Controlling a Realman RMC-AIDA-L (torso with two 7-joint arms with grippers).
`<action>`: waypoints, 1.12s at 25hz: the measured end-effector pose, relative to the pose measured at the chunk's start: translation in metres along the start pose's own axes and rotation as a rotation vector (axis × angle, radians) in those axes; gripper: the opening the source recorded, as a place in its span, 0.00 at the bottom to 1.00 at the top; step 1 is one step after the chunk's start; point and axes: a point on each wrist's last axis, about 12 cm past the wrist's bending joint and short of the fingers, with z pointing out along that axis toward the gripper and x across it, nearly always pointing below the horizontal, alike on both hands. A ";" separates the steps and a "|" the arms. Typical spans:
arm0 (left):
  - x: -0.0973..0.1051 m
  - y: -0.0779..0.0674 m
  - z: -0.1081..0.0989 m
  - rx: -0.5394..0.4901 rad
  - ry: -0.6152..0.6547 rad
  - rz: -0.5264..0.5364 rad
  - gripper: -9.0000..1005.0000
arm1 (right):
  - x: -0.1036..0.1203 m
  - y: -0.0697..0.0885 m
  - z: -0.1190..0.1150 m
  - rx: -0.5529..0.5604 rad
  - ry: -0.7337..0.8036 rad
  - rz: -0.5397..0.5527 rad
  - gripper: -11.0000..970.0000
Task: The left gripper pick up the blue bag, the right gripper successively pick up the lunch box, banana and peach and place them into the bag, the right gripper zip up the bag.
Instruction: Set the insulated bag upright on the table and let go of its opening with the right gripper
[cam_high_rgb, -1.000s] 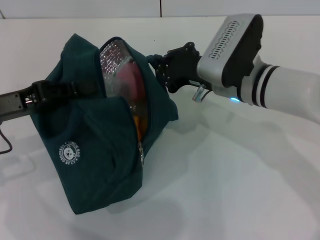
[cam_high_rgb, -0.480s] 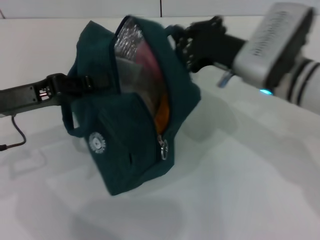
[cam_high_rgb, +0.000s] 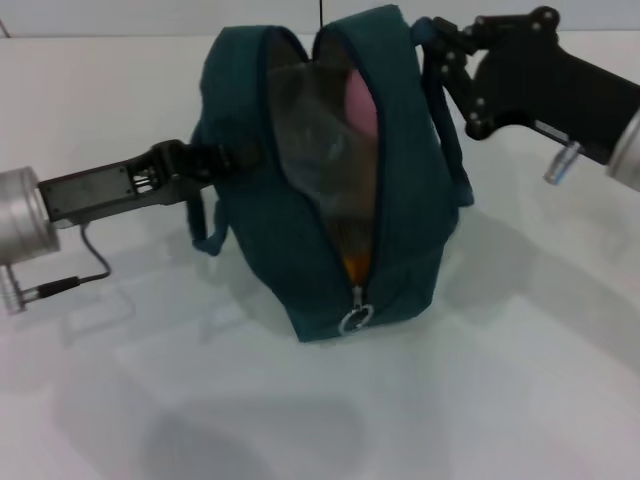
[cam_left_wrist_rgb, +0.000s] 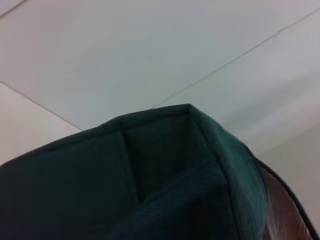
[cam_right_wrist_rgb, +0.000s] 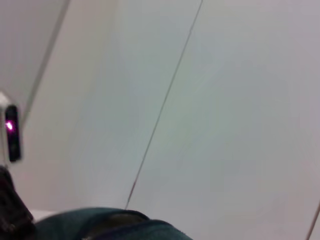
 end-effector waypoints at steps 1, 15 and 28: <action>0.000 0.001 0.003 0.001 0.001 -0.006 0.04 | 0.001 -0.001 -0.003 -0.004 -0.001 0.008 0.06; 0.011 0.000 0.040 0.085 0.071 -0.066 0.04 | 0.033 -0.018 -0.031 0.016 0.105 0.117 0.08; 0.013 0.000 0.056 0.114 0.067 -0.053 0.04 | 0.035 -0.024 -0.035 0.024 0.112 0.109 0.11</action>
